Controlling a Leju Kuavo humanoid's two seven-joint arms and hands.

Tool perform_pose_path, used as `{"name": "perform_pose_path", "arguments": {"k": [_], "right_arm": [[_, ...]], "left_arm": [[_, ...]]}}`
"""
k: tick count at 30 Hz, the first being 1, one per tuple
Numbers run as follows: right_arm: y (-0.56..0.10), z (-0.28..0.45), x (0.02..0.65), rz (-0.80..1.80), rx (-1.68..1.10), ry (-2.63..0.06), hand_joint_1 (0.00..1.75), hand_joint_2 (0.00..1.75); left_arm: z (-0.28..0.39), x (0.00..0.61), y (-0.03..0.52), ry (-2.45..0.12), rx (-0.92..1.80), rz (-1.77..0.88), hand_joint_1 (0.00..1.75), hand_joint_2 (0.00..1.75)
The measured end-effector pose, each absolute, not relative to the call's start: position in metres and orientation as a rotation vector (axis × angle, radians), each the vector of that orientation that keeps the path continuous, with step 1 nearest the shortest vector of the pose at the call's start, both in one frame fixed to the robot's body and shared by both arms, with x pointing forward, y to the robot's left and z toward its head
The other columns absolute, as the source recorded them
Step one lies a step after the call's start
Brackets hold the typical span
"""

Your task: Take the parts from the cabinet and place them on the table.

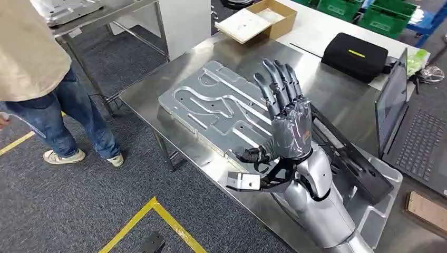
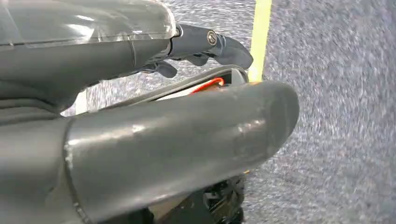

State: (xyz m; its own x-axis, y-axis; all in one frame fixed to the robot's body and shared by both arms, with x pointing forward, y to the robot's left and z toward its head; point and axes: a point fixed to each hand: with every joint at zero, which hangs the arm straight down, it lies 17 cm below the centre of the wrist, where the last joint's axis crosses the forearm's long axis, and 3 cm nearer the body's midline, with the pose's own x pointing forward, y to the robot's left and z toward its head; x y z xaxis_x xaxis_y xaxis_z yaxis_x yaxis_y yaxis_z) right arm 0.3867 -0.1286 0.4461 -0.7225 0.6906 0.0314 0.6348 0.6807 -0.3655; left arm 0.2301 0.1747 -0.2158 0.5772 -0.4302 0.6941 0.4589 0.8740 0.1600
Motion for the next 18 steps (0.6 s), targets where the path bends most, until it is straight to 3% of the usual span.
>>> {"name": "perform_pose_path", "arguments": {"k": [18], "right_arm": [[-0.125, 0.439, 0.383, 0.536, -1.130, -2.705, 0.00, 0.00]], "left_arm": [[-0.226, 0.209, 0.190, -0.758, -0.027, -0.489, 0.00, 0.00]]}}
